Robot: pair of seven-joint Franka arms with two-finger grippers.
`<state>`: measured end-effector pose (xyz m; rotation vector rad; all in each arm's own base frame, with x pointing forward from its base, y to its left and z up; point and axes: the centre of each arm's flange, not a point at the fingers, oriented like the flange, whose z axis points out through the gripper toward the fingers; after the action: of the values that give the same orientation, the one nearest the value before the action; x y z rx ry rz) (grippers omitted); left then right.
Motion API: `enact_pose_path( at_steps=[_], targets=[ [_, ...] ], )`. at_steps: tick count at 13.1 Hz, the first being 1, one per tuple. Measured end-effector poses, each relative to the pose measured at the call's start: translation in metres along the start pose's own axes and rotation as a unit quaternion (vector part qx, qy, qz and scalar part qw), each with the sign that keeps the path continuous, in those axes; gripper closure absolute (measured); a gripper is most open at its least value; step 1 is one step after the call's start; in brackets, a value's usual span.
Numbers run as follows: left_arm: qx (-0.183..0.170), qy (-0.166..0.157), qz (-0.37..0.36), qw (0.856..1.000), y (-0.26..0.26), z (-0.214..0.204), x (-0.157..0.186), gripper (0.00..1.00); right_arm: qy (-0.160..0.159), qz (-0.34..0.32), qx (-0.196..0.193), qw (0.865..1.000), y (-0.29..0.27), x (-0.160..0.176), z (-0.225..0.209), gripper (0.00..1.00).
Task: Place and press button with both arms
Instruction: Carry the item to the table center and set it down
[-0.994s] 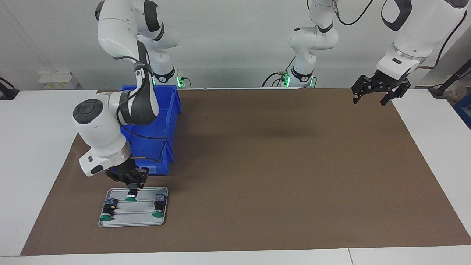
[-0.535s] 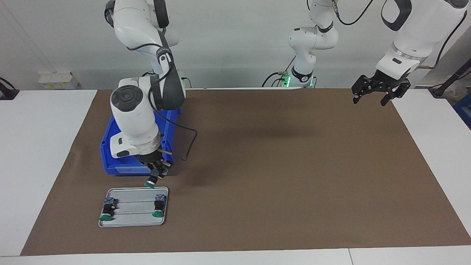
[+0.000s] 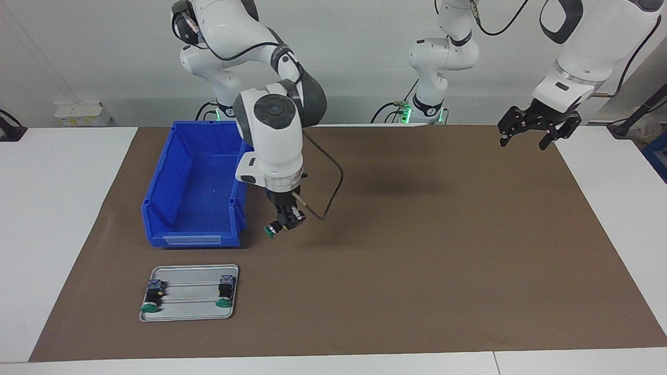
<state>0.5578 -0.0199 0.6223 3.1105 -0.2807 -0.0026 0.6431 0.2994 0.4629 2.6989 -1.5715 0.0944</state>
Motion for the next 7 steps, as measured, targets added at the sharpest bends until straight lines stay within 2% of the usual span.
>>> enact_pose_path(
  at_steps=[2, 4, 7],
  targets=[
    [0.000, 0.000, 0.000, 1.000, 0.000, 0.000, 0.000, 0.00, -0.006, 0.047, -0.002, 0.999, -0.005, -0.046, 0.005, 0.59],
    [0.000, 0.000, 0.000, 1.000, 0.000, 0.000, 0.000, 0.00, -0.008, 0.086, -0.016, 0.996, -0.011, -0.089, 0.030, 0.59],
    [0.000, 0.000, 0.000, 1.000, 0.000, 0.000, 0.000, 0.00, -0.003, 0.149, -0.027, 0.988, -0.023, -0.123, 0.071, 0.59]
  ],
)
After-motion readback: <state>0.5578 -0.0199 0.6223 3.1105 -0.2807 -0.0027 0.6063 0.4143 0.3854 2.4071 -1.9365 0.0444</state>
